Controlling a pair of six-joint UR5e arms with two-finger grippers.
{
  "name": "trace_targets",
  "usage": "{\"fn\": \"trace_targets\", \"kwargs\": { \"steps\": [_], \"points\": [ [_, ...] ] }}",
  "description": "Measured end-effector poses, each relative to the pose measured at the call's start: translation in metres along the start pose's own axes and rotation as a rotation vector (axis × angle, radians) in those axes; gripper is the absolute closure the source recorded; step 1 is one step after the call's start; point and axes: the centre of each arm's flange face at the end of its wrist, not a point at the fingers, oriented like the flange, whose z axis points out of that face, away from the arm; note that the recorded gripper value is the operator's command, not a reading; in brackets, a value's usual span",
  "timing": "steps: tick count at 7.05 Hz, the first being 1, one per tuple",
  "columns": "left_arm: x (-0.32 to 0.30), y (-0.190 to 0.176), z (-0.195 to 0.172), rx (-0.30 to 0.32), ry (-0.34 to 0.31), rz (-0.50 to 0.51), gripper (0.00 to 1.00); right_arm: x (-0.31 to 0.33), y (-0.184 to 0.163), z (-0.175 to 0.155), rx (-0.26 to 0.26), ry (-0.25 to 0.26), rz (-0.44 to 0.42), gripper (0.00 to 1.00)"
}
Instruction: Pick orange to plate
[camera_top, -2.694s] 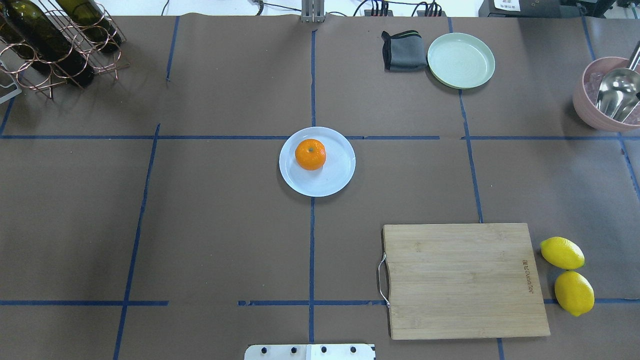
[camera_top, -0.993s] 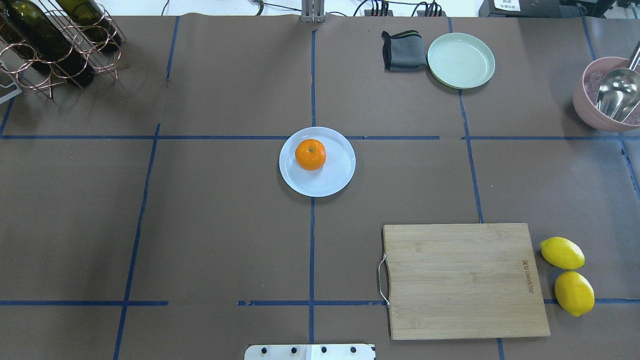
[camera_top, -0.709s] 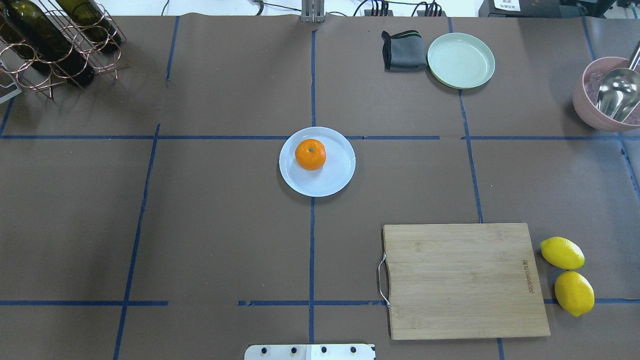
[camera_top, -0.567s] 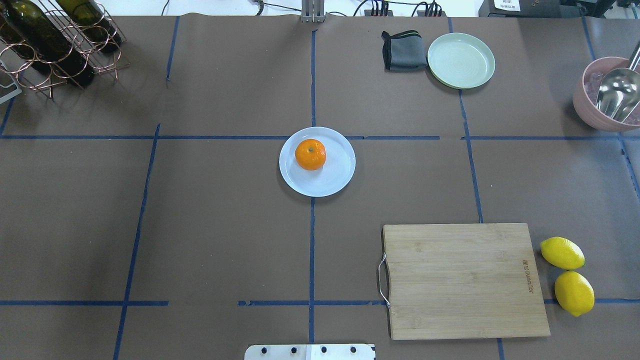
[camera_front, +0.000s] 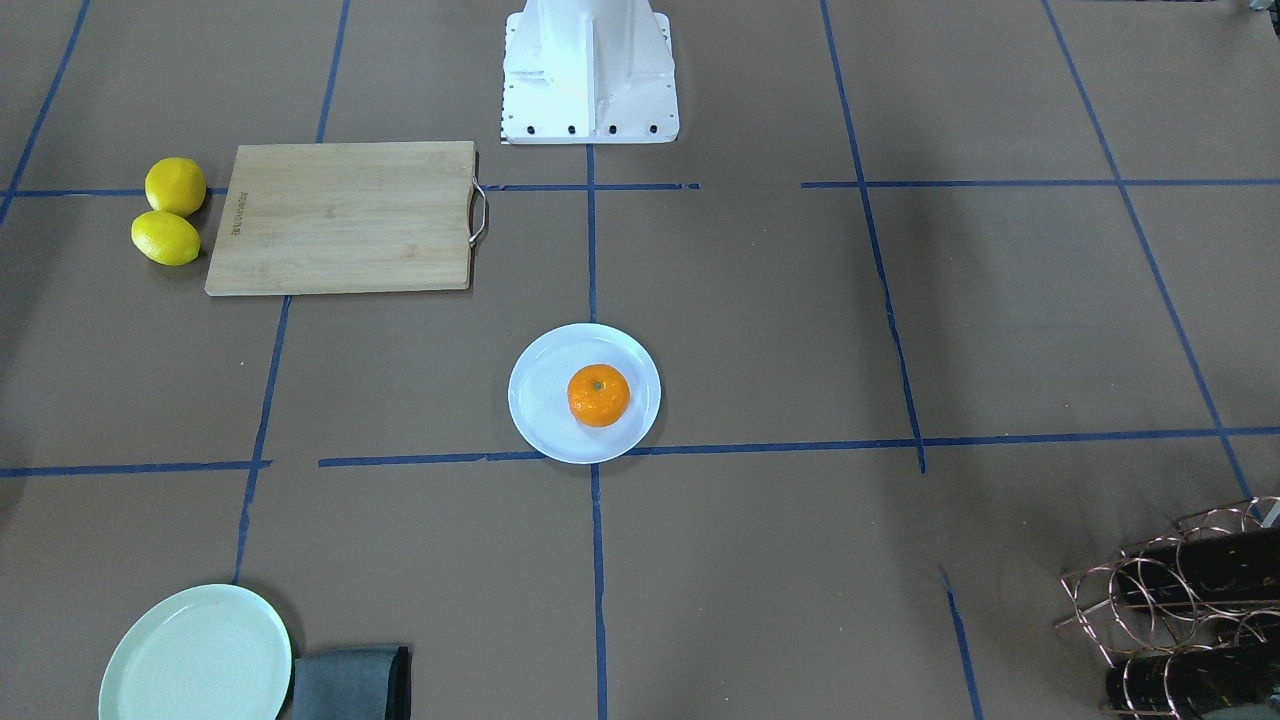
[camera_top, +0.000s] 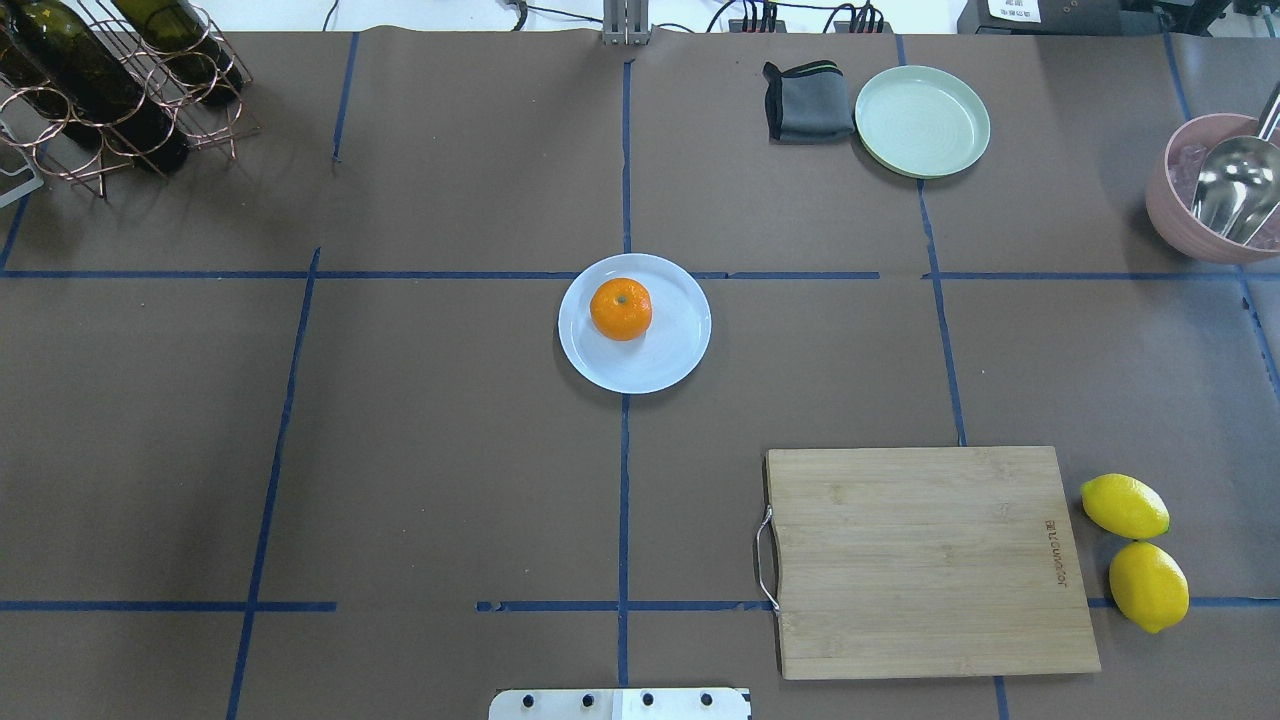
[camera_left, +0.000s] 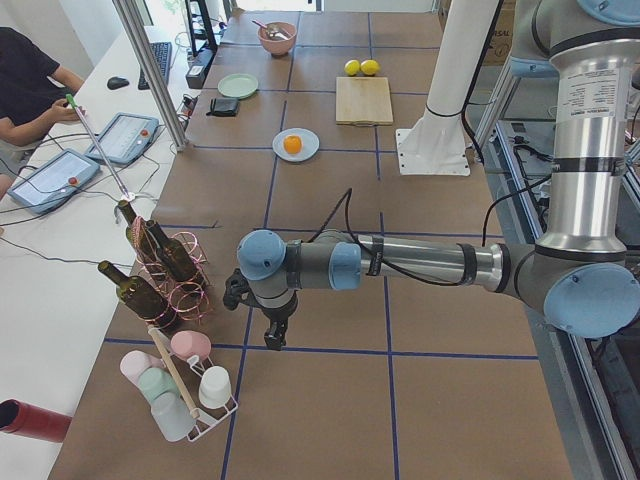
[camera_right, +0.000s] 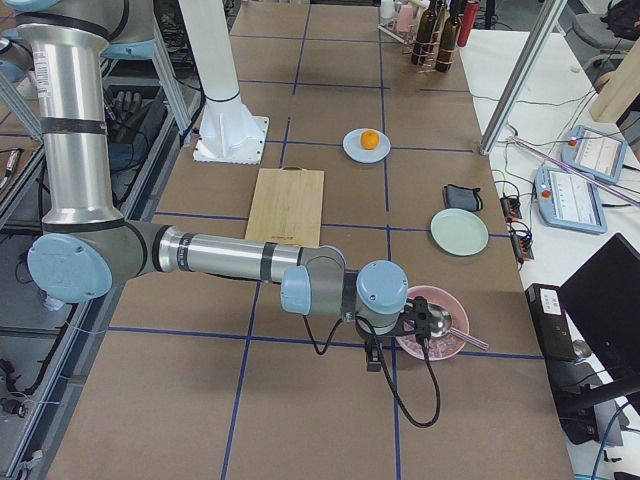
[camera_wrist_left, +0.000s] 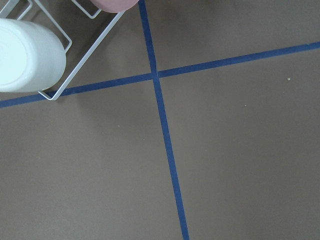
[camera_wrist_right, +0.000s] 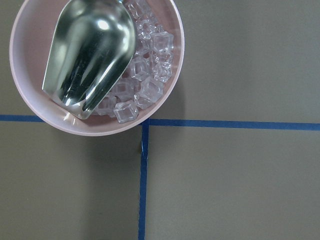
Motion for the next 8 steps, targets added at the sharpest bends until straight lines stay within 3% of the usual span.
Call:
{"fn": "trace_targets", "kwargs": {
  "steps": [8],
  "points": [
    [-0.012,0.004,-0.004,0.009,-0.004,-0.019,0.0,-0.001,0.0,-0.001,0.001,0.0,-0.001,0.0]
  ]
}}
